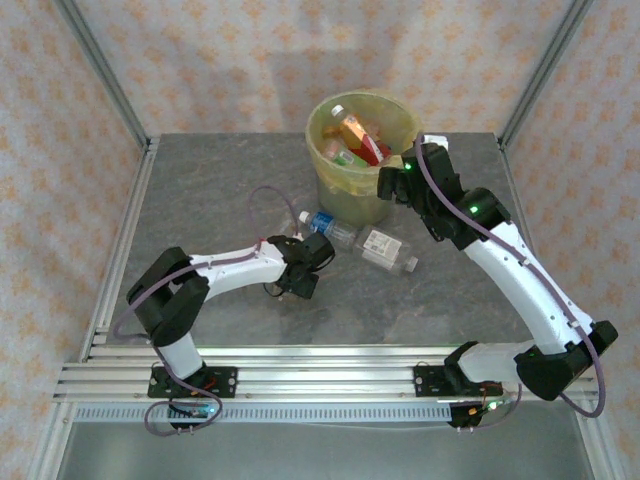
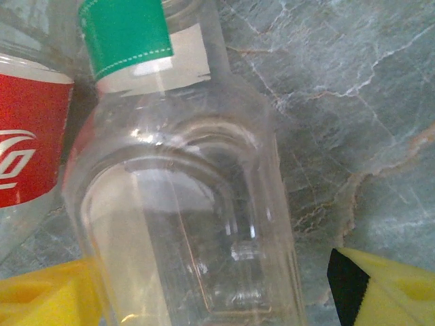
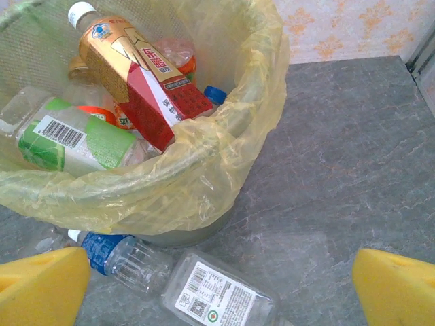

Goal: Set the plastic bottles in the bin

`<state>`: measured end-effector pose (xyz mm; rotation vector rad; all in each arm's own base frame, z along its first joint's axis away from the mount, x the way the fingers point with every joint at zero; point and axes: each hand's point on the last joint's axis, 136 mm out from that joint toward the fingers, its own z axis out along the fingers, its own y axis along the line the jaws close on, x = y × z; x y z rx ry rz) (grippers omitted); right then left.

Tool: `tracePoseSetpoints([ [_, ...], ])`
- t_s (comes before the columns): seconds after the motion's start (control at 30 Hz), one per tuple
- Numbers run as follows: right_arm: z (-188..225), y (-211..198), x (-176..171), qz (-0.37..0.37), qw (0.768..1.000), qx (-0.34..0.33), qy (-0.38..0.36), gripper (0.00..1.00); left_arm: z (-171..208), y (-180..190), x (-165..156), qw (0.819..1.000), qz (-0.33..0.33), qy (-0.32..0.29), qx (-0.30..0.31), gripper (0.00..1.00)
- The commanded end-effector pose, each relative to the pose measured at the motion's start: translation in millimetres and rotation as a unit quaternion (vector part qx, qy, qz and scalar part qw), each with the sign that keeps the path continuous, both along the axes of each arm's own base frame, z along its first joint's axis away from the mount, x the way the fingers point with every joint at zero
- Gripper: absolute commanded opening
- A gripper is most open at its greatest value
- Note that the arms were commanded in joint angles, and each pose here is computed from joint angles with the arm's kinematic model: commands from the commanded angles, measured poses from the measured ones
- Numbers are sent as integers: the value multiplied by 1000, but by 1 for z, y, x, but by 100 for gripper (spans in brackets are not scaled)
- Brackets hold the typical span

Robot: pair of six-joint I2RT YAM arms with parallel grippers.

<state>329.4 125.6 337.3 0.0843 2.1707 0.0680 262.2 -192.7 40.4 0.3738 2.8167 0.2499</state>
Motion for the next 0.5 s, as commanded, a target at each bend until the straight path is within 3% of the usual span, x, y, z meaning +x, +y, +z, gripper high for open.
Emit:
tracePoseSetpoints([
  [0.0,3,-6,-3,-13,1000,8,-11,99,-4,2,6,1000,12,-19,10,85],
  [0.1,-1,-6,-2,-14,1000,7,-7,99,-4,2,8,1000,14,-22,10,81],
  [0.27,-4,-7,-3,-17,1000,8,-6,99,3,5,7,999,19,-26,13,63],
  [0.47,-4,-8,-5,-19,1000,15,-9,99,27,12,2,998,32,-44,-5,49],
])
